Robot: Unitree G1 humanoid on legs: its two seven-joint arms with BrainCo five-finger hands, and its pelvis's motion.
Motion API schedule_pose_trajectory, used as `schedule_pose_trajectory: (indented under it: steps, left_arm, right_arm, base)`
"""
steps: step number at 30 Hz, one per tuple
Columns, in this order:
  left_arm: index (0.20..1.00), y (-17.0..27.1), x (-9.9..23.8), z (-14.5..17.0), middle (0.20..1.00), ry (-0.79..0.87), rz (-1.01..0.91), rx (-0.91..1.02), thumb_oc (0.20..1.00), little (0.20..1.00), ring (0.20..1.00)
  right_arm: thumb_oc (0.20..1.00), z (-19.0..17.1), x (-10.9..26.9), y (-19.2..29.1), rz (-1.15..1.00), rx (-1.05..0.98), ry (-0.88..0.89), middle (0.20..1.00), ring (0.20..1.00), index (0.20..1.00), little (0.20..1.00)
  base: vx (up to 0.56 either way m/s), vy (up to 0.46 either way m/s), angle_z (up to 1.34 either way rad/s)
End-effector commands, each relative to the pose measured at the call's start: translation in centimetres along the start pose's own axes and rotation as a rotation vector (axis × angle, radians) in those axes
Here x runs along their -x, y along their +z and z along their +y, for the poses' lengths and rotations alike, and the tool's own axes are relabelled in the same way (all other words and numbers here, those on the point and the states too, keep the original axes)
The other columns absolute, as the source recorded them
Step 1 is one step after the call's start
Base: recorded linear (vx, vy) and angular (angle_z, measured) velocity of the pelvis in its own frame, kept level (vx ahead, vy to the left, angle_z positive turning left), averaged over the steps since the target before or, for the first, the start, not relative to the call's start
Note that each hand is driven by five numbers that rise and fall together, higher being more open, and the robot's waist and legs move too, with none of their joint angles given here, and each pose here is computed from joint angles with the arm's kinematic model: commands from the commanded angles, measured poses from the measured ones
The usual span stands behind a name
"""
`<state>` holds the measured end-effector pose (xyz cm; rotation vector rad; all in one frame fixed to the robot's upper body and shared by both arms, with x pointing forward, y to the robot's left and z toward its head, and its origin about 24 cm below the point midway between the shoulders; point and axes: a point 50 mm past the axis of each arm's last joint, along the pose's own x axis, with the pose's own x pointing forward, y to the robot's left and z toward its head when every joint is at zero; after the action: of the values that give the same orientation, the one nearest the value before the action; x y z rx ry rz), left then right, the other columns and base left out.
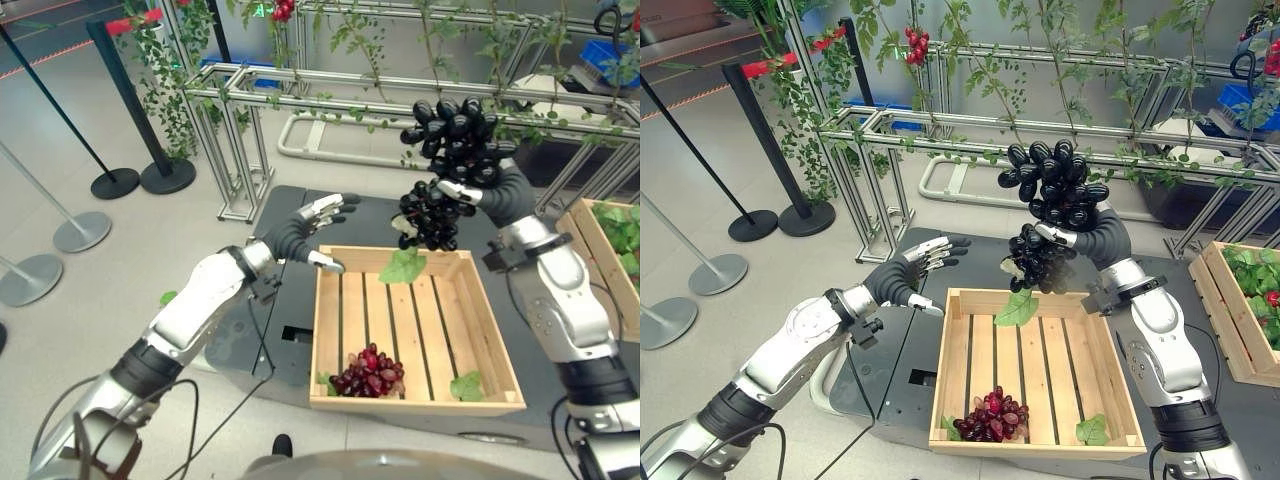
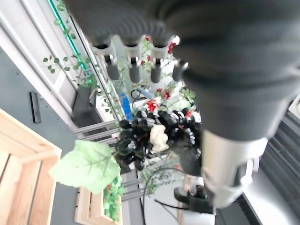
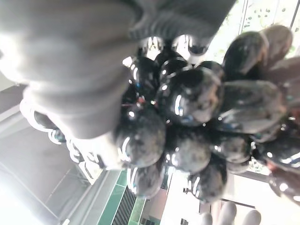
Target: Pick up the fruits from the basket on one side to the basket on the other side
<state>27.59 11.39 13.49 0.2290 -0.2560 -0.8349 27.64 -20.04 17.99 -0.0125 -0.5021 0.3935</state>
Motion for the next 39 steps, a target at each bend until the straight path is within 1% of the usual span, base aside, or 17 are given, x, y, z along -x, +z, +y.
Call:
schedule_pose_trajectory:
  steps: [1,3,4,9,11,12,24,39]
  left_arm:
    - [1.0,1.3,-1.3,1.4,1.0,0.06,-0.087,-0.065,1.0,1.0,1.0]
    - [1.0,1.3,-2.3,0.6,1.0,0.038,-0.097,-0.061,1.0,1.0,1.0]
    - [1.0,1.3,-2.7,0.4,1.0,0.032,-0.099,-0.058,1.0,1.0,1.0]
    - [1.0,1.0,-4.3,-0.9,1.0,-0.01,-0.1,-0.047,1.0,1.0,1.0]
    - [1.0,1.0,-4.5,-1.0,1.0,-0.013,-0.102,-0.049,1.0,1.0,1.0]
    - [1.0,1.0,-4.9,-1.4,1.0,-0.024,-0.106,-0.045,1.0,1.0,1.0]
    - [1.0,0.6,-5.4,-1.8,1.0,-0.021,-0.099,-0.028,1.0,1.0,1.0]
    - [1.0,0.1,-5.7,-2.3,1.0,0.0,-0.092,0.017,1.0,1.0,1.0]
  right_arm:
    - [0.2,0.8,-0.6,4.0,-0.224,0.033,0.038,0.2,0.2,0.2,0.2]
    - [0.2,1.6,-1.0,4.2,-0.225,0.046,0.089,0.2,0.2,0.2,0.2]
    - [0.2,2.0,-1.1,4.1,-0.225,0.02,0.107,0.2,0.2,0.2,0.2]
    - [0.2,3.5,-1.3,3.8,-0.232,-0.029,0.173,0.2,0.2,0.2,0.2]
    - [0.2,3.7,-1.4,3.8,-0.232,-0.034,0.187,0.2,0.2,0.2,0.2]
    - [0.2,4.5,-1.5,4.0,-0.238,-0.029,0.237,0.2,0.2,0.2,0.2]
    - [0.2,6.5,-1.7,4.3,-0.259,-0.084,0.342,0.2,0.2,0.2,0.2]
    - [0.2,8.5,-1.8,3.3,-0.24,-0.189,0.387,0.2,0.2,0.2,0.2]
  base:
    - [0.0,0.0,0.0]
    - [0.0,0.0,0.0]
    - [0.0,0.0,0.0]
    - [0.0,0.0,0.0]
    - [0.0,0.0,0.0]
    - [0.0,0.0,0.0]
    - [0.0,0.0,0.0]
    - [0.0,0.0,0.0]
